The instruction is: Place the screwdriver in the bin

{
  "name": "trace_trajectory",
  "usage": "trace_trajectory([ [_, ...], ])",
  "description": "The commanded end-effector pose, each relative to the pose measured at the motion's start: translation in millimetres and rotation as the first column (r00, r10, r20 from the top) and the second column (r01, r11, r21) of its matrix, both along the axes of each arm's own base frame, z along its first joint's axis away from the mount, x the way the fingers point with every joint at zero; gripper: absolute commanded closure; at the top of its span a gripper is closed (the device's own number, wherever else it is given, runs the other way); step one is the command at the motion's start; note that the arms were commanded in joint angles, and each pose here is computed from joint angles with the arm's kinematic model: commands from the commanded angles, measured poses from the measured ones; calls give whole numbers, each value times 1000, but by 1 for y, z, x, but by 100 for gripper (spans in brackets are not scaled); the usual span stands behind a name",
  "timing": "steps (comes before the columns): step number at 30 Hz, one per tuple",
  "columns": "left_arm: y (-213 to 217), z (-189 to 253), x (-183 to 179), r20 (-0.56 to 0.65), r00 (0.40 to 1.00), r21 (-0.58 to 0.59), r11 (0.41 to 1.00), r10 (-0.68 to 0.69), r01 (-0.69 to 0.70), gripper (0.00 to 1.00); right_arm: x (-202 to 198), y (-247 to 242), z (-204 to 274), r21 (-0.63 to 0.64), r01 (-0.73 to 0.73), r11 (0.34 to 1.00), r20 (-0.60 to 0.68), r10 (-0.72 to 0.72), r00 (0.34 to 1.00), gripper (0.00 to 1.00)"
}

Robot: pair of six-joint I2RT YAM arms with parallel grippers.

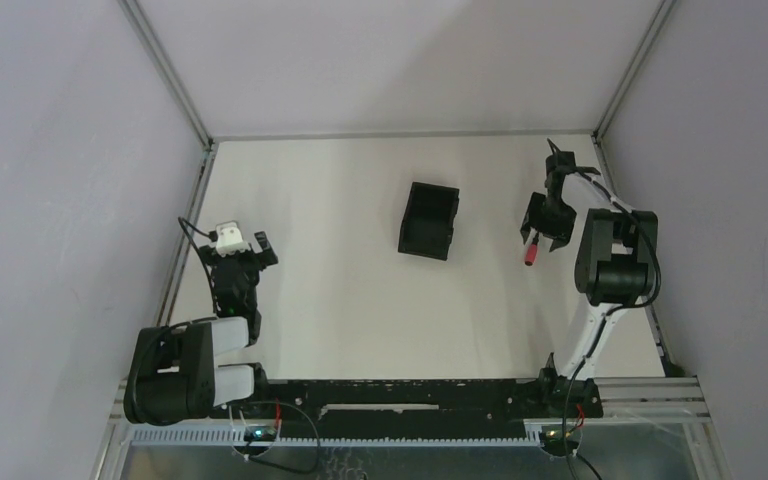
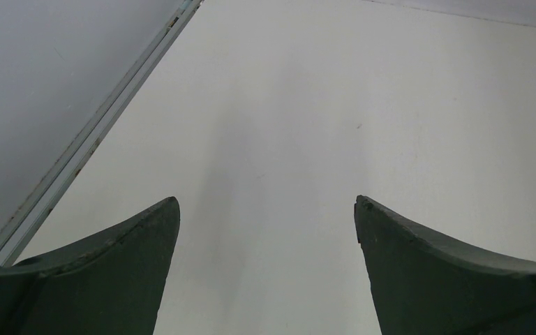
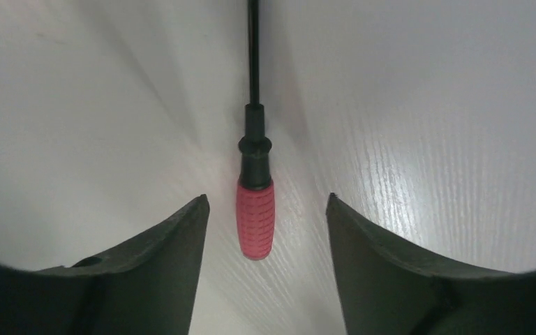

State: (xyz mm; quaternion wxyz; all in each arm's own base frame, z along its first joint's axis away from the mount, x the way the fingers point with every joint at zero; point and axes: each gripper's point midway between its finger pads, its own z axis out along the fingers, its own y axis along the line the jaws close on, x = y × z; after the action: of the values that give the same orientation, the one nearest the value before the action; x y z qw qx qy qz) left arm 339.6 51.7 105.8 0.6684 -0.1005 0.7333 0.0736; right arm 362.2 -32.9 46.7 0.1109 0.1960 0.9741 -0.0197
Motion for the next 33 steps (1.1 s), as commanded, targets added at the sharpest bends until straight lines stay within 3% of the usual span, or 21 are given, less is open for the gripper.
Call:
trace_trajectory([
  [1, 0, 30, 14, 86, 996, 23, 1000, -5, 3, 0, 6, -2, -14, 5, -8, 1000, -9, 8, 1000, 36],
  [7, 0, 30, 14, 85, 996, 23, 1000, -6, 4, 0, 5, -2, -39, 9, -18, 1000, -43, 18, 999, 60],
  [9, 0, 30, 14, 86, 996, 23, 1000, -5, 3, 0, 7, -1, -39, 18, -31, 999, -43, 32, 999, 75],
  [11, 0, 30, 14, 86, 996, 23, 1000, -5, 3, 0, 8, -4, -31, 8, -38, 999, -48, 38, 998, 98],
  [12, 0, 30, 14, 85, 996, 23, 1000, -5, 3, 0, 10, -7, -22, -3, -41, 999, -47, 41, 998, 100],
  [21, 0, 30, 14, 85, 996, 23, 1000, -5, 3, 0, 6, -6, 118, -14, -51, 999, 57, 51, 997, 100],
  [29, 0, 30, 14, 85, 996, 23, 1000, -5, 3, 0, -14, 6, 159, -4, -13, 1000, 62, 13, 998, 100],
  [33, 0, 30, 14, 85, 996, 23, 1000, -6, 4, 0, 1, 50, 166, 56, -57, 997, 119, 50, 992, 100],
])
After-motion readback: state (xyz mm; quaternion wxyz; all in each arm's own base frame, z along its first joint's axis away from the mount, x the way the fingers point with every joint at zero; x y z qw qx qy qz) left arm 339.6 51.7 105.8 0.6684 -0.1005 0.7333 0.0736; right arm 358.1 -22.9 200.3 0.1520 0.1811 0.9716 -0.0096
